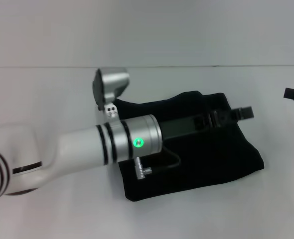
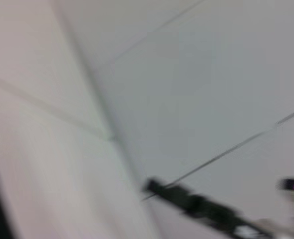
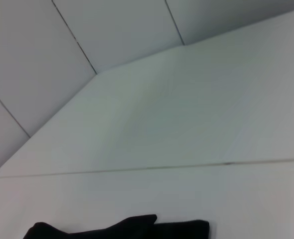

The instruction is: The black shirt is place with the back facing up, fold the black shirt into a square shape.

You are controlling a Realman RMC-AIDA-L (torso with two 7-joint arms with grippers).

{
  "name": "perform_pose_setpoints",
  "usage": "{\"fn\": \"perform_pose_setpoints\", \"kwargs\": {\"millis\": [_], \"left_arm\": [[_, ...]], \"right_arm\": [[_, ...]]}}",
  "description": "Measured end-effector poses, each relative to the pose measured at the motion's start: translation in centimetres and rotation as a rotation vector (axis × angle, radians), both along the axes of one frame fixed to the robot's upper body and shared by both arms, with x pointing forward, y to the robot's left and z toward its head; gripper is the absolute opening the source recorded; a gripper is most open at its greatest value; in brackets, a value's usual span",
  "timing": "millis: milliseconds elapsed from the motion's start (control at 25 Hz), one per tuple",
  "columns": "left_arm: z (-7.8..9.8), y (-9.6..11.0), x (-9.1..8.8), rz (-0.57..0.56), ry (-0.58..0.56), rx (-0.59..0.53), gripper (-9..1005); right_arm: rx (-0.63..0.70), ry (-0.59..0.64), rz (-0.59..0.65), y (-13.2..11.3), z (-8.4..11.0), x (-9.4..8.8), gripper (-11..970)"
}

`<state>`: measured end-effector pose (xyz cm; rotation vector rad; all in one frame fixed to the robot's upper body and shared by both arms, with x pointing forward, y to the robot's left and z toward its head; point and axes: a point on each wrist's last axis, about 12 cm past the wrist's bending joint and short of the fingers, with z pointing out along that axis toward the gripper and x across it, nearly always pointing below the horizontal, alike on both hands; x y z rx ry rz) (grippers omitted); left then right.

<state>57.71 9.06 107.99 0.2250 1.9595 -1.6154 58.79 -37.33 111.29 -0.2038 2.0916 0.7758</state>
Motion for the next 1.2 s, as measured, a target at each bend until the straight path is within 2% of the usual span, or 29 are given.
{"fn": "perform_pose_setpoints", "kwargs": {"millis": [160, 240, 480, 640, 840, 1200], "left_arm": [[0.8, 2.4, -0.3, -0.02, -0.081, -0.071, 380], [1.1, 4.3, -0.4, -0.032, -0.132, -0.069, 479], [1.3, 10.4, -1.6, -0.061, -0.302, 0.057, 742], [1.3, 12.7, -2.6, -0.08, -0.412, 0.118, 875], [1.2, 13.7, -3.3, -0.124, -0.52, 0.173, 952], [0.9, 13.6, -3.2, -0.134, -0.518, 0.21, 949]], "right_arm": [[0.005, 0.122, 0.031, 1.1, 0.1, 0.7, 925], [-0.003, 0.191, 0.054, 1.9, 0.0, 1.0, 925], [0.004, 0.327, 0.127, 4.6, 0.0, 1.9, 924], [0.027, 0.345, 0.166, 6.3, 0.5, 2.6, 922], [0.026, 0.355, 0.187, 8.5, 0.5, 3.5, 918], [-0.065, 0.342, 0.148, 12.5, -1.6, 4.9, 911]]}}
